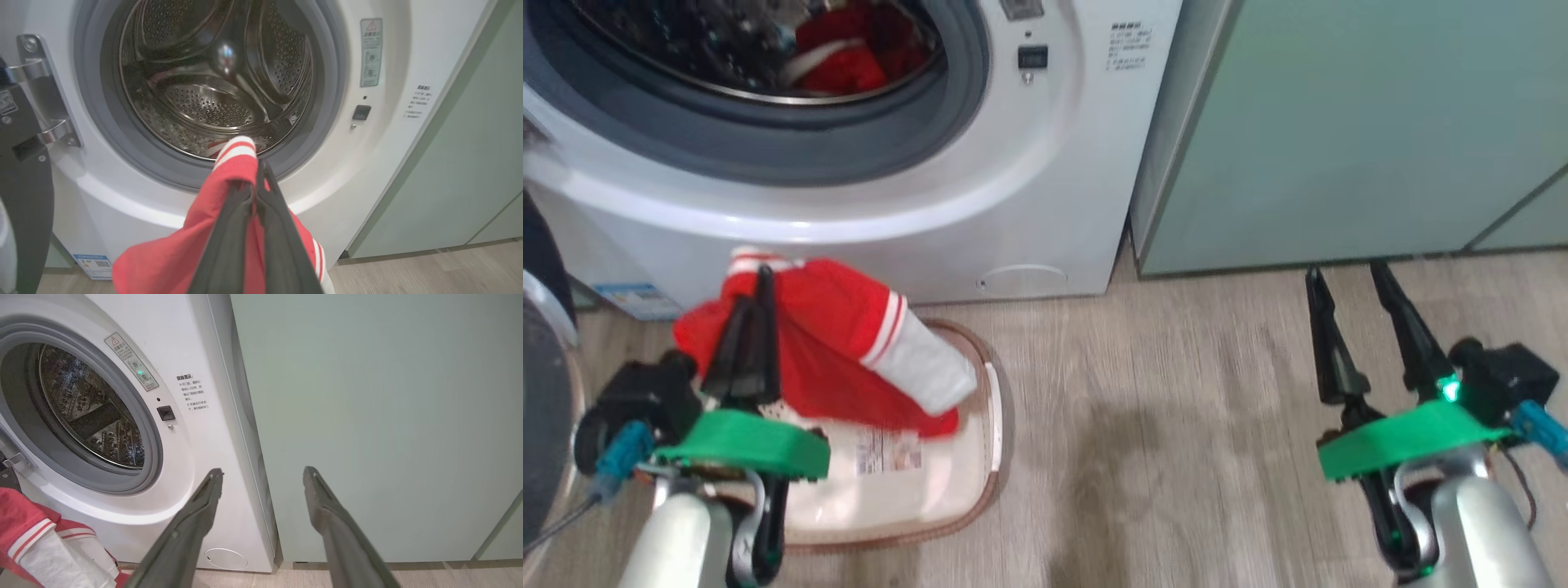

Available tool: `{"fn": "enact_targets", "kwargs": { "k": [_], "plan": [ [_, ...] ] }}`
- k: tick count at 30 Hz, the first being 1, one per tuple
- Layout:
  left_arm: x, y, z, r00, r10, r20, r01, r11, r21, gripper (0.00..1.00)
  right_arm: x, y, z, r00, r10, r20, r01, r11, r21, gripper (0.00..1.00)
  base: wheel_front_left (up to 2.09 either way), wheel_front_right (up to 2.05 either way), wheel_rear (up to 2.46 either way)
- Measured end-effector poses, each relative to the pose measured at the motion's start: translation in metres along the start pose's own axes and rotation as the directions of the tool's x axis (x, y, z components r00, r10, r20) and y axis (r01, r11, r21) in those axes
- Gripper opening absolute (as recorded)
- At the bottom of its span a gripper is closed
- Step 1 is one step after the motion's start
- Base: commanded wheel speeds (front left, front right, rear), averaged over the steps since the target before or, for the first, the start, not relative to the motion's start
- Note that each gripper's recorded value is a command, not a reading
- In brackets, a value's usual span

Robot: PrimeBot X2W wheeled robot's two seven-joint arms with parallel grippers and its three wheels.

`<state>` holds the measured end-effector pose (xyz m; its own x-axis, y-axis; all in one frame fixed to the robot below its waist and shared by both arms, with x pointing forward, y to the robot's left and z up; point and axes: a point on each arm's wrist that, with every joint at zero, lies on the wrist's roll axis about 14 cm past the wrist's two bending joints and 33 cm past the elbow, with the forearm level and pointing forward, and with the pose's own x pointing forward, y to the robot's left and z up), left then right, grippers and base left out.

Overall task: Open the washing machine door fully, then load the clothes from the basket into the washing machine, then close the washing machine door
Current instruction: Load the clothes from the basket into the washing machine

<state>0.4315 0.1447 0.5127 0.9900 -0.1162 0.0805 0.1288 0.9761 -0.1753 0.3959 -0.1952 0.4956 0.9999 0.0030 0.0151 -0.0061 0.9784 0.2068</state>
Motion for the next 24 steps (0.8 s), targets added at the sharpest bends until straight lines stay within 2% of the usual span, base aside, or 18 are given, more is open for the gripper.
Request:
{"fn": "enact_targets", "kwargs": {
  "k": [11, 24],
  "plan": [
    [-0.042, -0.006, 0.009, 1.0, -0.009, -0.011, 0.009, 1.0, 0.021, 0.0, -0.032, 0.0, 0.01, 1.0, -0.005, -0.009, 0.005, 1.0, 0.004, 1.0, 0.0, 0.0, 0.0],
    [-0.062, -0.005, 0.023, 0.999, 0.019, 0.025, -0.02, 0.999, 0.029, 0.0, -0.053, 0.004, 0.016, 1.0, 0.004, -0.016, -0.005, 1.0, -0.006, 1.0, 0.0, 0.0, 0.0]
  ]
}}
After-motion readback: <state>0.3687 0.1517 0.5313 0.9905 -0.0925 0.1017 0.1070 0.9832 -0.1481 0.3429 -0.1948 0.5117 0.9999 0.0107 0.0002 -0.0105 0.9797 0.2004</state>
